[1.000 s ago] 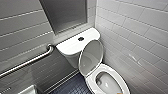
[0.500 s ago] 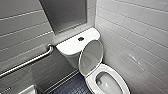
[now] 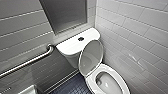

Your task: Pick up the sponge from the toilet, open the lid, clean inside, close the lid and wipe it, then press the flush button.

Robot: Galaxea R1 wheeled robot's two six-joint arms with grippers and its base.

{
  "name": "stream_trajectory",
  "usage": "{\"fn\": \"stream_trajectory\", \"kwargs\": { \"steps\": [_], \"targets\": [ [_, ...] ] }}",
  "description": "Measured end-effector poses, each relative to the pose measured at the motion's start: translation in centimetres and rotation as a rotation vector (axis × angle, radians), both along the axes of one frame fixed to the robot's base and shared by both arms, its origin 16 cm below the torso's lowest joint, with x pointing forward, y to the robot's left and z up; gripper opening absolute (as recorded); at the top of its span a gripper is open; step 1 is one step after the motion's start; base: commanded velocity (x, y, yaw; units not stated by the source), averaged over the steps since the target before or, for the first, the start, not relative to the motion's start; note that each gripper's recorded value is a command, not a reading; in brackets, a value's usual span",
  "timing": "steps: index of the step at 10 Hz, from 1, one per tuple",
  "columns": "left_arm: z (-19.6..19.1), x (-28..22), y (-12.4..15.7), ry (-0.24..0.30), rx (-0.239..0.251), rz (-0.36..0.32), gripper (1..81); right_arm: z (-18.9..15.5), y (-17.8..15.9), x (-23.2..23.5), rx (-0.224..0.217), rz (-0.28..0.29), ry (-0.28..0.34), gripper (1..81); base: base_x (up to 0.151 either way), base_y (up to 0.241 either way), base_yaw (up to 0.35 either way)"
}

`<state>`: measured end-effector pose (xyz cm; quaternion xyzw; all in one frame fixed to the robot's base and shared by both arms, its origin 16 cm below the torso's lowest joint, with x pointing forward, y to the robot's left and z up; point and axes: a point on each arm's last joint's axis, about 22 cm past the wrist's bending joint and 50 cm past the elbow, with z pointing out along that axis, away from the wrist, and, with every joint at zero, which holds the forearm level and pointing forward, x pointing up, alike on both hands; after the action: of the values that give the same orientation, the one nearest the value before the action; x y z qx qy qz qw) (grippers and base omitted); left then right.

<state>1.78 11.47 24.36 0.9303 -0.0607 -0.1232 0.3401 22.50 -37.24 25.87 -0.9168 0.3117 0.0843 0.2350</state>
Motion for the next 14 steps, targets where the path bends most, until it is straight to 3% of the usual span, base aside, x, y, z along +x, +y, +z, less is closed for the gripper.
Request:
{"fn": "stream_trajectory", "kwargs": {
  "steps": [3, 5, 8, 12, 14],
  "targets": [
    [3.0, -1.3, -0.1, 0.032, -0.001, 0.002, 81.1, 0.1, 3.8, -7.4, 0.037, 0.072, 0.024, 1.0, 0.0, 0.0, 0.0],
    [4.5, -1.5, 0.2, 0.038, 0.004, 0.006, 81.1, 1.0, 3.6, -11.6, 0.015, 0.115, 0.045, 1.0, 0.0, 0.0, 0.0],
    [5.9, 1.5, 0.3, -0.028, 0.014, 0.032, 81.1, 2.3, 5.0, -13.1, 0.001, 0.148, -0.02, 1.0, 0.0, 0.0, 0.0],
    [7.0, 2.8, 2.6, -0.087, 0.092, 0.046, 81.1, 4.0, 7.5, -15.3, -0.024, 0.214, -0.093, 1.0, 0.0, 0.0, 0.0],
    [7.6, 3.6, 2.1, -0.12, 0.116, 0.053, 81.1, 5.3, 10.3, -16.3, -0.005, 0.239, -0.131, 1.0, 0.0, 0.0, 0.0]
  ]
}}
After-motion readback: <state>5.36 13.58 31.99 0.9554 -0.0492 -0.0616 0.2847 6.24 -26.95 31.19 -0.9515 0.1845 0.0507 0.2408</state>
